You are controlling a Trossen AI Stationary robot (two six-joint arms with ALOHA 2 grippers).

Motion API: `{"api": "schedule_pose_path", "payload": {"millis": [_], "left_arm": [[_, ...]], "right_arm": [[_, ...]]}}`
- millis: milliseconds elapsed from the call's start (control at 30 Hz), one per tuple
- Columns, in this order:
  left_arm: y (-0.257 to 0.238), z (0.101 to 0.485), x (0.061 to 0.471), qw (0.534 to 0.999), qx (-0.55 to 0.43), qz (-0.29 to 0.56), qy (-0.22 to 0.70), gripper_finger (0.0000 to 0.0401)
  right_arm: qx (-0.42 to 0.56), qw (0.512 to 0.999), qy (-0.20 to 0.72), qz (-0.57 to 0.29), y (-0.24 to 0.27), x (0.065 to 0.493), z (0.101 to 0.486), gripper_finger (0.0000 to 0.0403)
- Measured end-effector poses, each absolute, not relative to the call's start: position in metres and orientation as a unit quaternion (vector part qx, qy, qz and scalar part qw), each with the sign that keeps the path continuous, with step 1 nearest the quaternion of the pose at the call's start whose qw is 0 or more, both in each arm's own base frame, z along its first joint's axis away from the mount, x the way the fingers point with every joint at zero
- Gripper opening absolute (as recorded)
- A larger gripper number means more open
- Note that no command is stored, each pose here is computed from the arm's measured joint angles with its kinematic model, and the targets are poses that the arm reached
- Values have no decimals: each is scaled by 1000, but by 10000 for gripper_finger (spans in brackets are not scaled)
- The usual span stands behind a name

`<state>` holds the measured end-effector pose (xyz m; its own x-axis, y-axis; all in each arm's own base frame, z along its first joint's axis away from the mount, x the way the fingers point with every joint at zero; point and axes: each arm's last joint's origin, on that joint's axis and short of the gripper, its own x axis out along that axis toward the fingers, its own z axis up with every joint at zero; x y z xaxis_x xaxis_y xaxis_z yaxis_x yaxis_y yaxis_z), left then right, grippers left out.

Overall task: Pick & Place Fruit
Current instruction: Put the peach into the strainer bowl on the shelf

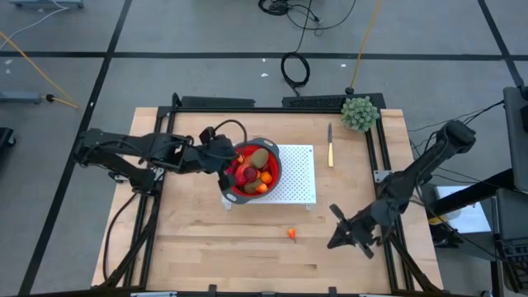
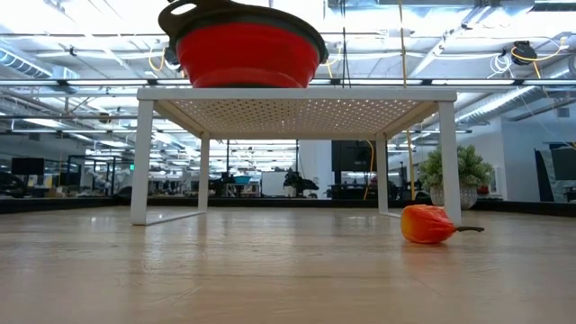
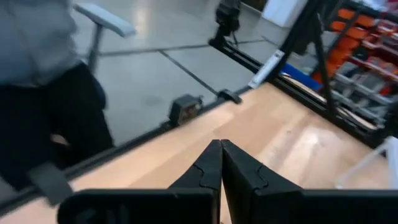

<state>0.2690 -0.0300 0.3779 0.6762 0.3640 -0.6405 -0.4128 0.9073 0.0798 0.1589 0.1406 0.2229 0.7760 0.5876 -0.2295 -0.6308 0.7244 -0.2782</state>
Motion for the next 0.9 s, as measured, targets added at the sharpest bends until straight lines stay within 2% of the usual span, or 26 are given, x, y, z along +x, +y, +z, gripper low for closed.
{"api": "schedule_pose_path", "payload": {"millis": [100, 333, 667, 900], "left_arm": [[-33, 377, 263, 918, -34, 201, 340, 4], [-34, 364, 242, 951, -50, 152, 263, 4], [-35, 333, 186, 976, -52, 89, 194, 2], [-36, 311, 163, 983, -60, 70, 157, 5]], "right_arm": [[-200, 927, 68, 309, 147, 161, 216, 0], [-236, 919, 92, 301, 161, 168, 210, 0], [-320, 885, 150, 301, 181, 202, 217, 0], [-373, 849, 232, 293, 185, 232, 209, 0]]}}
